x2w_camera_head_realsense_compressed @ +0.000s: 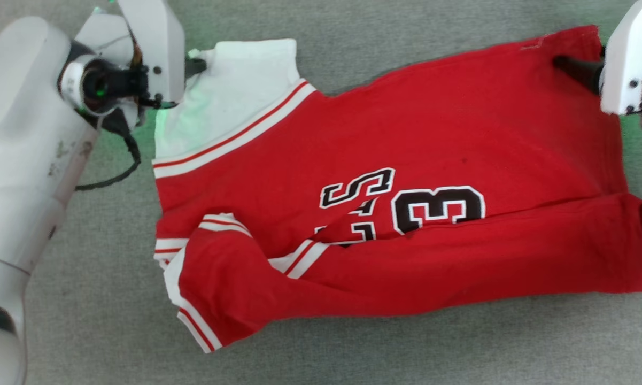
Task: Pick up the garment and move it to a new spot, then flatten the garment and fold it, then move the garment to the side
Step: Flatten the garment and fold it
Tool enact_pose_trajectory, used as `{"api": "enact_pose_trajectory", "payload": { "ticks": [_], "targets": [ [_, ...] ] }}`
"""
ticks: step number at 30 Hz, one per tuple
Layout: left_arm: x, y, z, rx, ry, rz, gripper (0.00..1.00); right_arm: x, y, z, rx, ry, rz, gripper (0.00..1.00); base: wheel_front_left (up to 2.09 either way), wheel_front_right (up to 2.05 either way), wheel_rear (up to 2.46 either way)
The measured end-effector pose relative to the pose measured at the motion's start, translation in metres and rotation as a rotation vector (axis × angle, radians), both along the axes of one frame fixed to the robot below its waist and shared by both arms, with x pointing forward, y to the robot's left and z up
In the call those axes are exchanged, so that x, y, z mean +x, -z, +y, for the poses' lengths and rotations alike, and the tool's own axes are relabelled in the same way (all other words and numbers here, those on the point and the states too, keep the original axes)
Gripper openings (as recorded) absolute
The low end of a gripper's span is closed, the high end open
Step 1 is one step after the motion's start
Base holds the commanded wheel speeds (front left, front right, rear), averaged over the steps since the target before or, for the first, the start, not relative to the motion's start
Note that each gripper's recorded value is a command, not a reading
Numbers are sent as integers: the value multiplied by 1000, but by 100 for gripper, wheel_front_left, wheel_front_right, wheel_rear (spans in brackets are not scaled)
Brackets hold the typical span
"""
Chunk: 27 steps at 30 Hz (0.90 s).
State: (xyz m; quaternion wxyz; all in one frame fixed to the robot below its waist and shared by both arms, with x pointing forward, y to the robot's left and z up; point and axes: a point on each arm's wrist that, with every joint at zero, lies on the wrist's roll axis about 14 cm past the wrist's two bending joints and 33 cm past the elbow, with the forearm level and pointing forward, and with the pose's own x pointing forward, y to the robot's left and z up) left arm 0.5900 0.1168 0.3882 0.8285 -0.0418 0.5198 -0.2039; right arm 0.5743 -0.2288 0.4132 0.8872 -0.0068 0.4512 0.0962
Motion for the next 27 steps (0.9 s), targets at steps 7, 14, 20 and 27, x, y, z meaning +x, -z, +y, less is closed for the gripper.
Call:
{"api": "enact_pose_trajectory", "payload": {
  "ticks": [7,14,20,27],
  "targets": [
    [1,5,4,-8,7,-2,0,6,22,10,-8,-22,74,0,0,0,0],
    [3,-9,-3,-76,-20,-89,0,9,11,16,23,-25,-27,0,0,0,0],
    [-13,-54,-6,-175,-29,-233,0,-16,-22,21,47,-93,-139,0,0,0,0],
    [-60,-102,-10,-282,41,-374,0,-56,-62,20,77,-173,-247,0,0,0,0]
  ]
}}
